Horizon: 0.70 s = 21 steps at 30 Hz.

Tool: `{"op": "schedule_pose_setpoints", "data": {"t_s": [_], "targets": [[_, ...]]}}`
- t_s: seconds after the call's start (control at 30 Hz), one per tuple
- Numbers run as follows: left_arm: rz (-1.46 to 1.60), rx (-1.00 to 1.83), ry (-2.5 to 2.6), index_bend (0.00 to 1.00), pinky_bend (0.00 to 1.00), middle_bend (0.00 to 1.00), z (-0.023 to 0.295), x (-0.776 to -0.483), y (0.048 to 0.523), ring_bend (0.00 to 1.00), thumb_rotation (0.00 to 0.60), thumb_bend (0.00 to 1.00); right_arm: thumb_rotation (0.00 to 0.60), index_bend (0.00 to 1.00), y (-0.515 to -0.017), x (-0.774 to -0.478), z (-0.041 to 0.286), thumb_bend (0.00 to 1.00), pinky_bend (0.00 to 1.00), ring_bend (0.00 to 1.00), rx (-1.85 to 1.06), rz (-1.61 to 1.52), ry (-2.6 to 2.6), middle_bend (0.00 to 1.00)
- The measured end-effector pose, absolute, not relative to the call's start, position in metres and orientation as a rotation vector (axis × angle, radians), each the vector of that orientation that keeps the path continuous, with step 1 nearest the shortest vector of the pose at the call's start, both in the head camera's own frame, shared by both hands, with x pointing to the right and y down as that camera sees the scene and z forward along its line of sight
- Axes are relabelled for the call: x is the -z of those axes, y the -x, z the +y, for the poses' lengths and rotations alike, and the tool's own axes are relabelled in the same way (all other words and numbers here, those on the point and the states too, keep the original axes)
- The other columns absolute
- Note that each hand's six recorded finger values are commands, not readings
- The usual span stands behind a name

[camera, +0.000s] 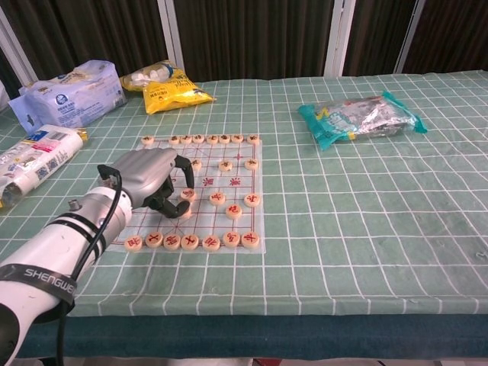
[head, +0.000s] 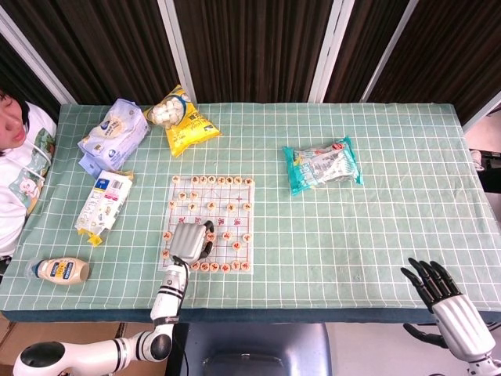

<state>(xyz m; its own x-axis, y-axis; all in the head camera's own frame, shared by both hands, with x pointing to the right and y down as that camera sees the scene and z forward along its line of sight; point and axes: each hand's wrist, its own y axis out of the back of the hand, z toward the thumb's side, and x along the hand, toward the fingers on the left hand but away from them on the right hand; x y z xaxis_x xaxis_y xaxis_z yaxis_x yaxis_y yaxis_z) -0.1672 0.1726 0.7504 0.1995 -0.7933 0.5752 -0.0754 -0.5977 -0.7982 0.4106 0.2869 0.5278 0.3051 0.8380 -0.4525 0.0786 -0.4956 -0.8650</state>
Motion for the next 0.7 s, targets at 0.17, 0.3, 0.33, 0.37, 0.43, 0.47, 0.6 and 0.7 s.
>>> {"op": "schedule_pose_setpoints", "data": {"t_s": [0.17,0.3,0.33,0.37,0.43,0.47,0.6,0.7], "targets": [[0.802,1.463,1.835,0.5,1.0,1.0,0.1719,-0.754,0.1707,1.0,0.6,0.37,0.6,0.0,-0.4111,-0.5283,0.287,0.25,0.0,0.0,-1.26,-0.821,1.81,0.0],[0.806,1.462,1.833,0.5,1.0,1.0,0.1704,-0.7537,0.1721,1.0,0.6,0.37,0.6,0.0,-0.4107,-0.5289,0.287,0.25,0.0,0.0,-1.261,-0.816,1.81,0.0],[0.807,1.461,1.832,0.5,1.0,1.0,0.1701,-0.7533,0.1724,1.0,0.6,0.37,0.6,0.0,-0.4107,-0.5289,0.2871,0.25,0.0,0.0,-1.262,-0.816,1.81,0.0],[0.808,1.46,1.831,0.5,1.0,1.0,0.1698,-0.7531,0.1726,1.0,0.6,0.37,0.6,0.0,-0.4107,-0.5291,0.2873,0.25,0.0,0.0,-1.263,-0.815,1.81,0.0],[0.805,1.461,1.832,0.49,1.0,1.0,0.1701,-0.7531,0.1732,1.0,0.6,0.37,0.6,0.0,-0.4106,-0.5291,0.2874,0.25,0.0,0.0,-1.263,-0.815,1.81,0.0],[0.803,1.462,1.832,0.49,1.0,1.0,0.1703,-0.7533,0.1734,1.0,0.6,0.38,0.6,0.0,-0.4106,-0.529,0.2874,0.25,0.0,0.0,-1.263,-0.816,1.809,0.0],[0.8,1.469,1.834,0.45,1.0,1.0,0.1712,-0.7546,0.1744,1.0,0.6,0.38,0.6,0.0,-0.4107,-0.5289,0.2878,0.25,0.0,0.0,-1.264,-0.816,1.81,0.0],[0.808,1.474,1.833,0.44,1.0,1.0,0.1703,-0.7553,0.175,1.0,0.6,0.38,0.6,0.0,-0.4107,-0.529,0.2883,0.25,0.0,0.0,-1.265,-0.813,1.812,0.0]]}}
